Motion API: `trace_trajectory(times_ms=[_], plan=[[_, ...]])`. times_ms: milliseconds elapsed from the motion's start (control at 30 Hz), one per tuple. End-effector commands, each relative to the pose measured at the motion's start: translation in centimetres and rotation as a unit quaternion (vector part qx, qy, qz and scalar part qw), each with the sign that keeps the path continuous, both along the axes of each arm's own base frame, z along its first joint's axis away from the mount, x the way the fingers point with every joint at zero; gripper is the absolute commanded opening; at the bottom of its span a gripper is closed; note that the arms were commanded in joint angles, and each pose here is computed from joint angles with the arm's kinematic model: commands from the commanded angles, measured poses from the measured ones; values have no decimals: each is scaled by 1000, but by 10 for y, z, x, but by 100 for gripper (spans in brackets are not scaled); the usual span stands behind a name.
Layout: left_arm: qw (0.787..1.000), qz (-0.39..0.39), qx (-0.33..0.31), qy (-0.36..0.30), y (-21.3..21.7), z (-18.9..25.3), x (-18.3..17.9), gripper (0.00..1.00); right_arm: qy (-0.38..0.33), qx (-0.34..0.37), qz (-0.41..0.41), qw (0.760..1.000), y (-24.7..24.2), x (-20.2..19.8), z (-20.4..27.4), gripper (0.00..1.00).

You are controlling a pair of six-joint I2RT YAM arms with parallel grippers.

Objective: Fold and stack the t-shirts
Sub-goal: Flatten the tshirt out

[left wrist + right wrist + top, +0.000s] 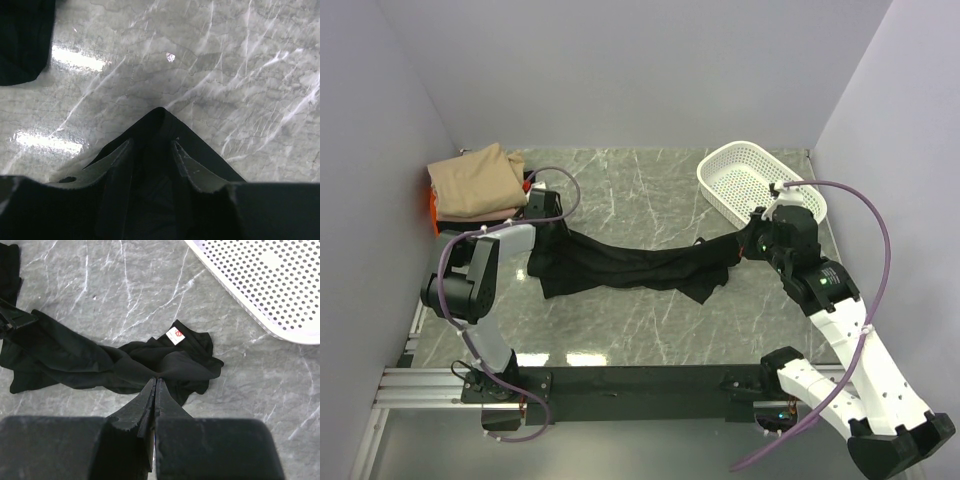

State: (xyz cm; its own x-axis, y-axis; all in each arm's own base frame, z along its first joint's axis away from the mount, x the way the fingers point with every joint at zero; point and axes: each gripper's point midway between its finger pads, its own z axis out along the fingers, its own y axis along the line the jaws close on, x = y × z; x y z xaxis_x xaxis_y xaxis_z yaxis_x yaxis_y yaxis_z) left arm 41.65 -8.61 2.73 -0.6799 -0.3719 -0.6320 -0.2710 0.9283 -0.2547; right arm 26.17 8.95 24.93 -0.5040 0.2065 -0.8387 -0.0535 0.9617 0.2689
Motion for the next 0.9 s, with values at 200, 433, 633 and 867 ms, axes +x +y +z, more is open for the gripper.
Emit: trace_trajectory(times_ms=[200,433,633,867], plan=[[1000,1,-7,12,0,2,-12,32,-17,4,-11,1000,-3,8,5,0],[1000,12,-9,1,5,13,-20,36,-11,4,-5,1000,-1,9,1,0],[1000,13,-16,-20,4,24,-20,38,-8,4,-2,1000,0,8,-2,0],[999,10,-24,-31,2,28,-19,39,-4,3,2,1000,1,7,-4,0]])
